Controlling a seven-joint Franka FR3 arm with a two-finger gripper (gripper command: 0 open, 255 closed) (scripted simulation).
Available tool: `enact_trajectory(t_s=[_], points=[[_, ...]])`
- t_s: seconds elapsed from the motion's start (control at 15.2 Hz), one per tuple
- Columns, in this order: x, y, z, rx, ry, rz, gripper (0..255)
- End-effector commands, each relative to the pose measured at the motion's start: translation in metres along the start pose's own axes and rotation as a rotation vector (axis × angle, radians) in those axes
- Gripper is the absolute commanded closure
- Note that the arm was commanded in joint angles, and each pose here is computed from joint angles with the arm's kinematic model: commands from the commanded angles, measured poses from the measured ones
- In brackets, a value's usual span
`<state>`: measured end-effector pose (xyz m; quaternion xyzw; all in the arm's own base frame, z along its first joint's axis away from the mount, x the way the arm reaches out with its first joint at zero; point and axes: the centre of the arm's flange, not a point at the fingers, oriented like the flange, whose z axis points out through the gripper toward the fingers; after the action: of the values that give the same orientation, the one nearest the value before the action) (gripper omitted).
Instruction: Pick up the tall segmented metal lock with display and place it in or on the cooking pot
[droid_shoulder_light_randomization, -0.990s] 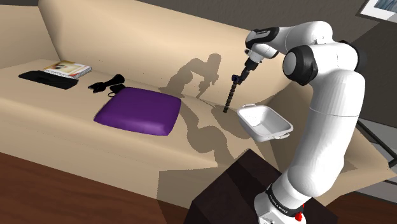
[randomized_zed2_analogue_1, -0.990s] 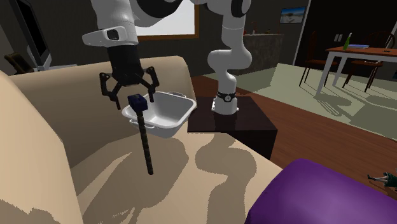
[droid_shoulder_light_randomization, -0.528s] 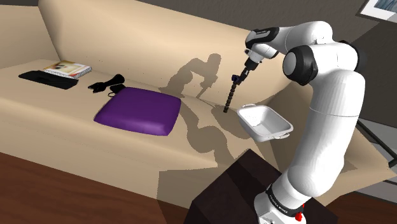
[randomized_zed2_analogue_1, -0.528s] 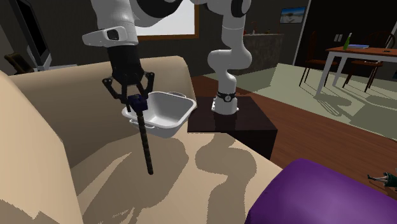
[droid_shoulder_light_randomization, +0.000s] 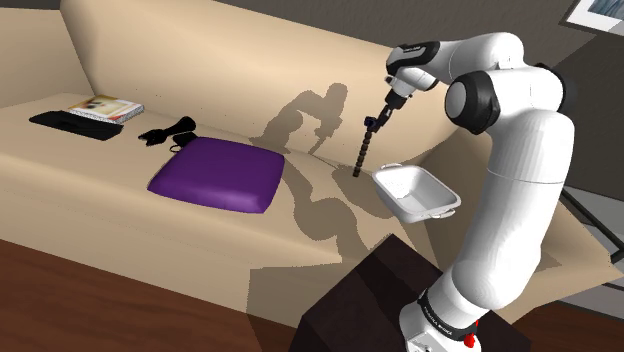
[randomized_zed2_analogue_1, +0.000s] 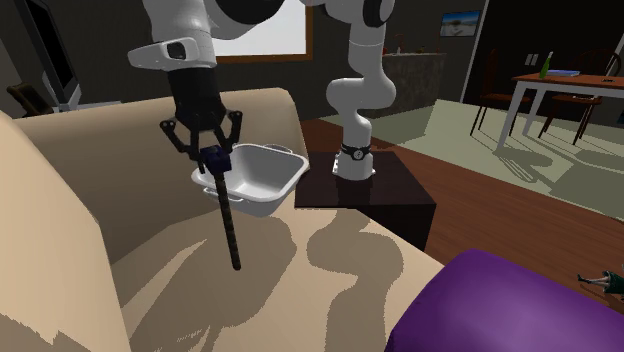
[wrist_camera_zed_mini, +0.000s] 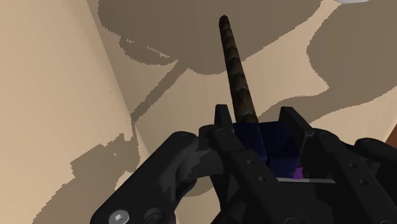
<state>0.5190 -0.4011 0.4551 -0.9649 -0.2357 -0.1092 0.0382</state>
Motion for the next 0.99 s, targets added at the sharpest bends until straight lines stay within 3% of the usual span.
enact_trajectory(t_s=[0.0, 0.92], points=[[0.002, 0.000, -0.010, 0.000, 0.000, 0.000, 255], [0.019, -0.002, -0.082, 0.000, 0.000, 0.000, 255]])
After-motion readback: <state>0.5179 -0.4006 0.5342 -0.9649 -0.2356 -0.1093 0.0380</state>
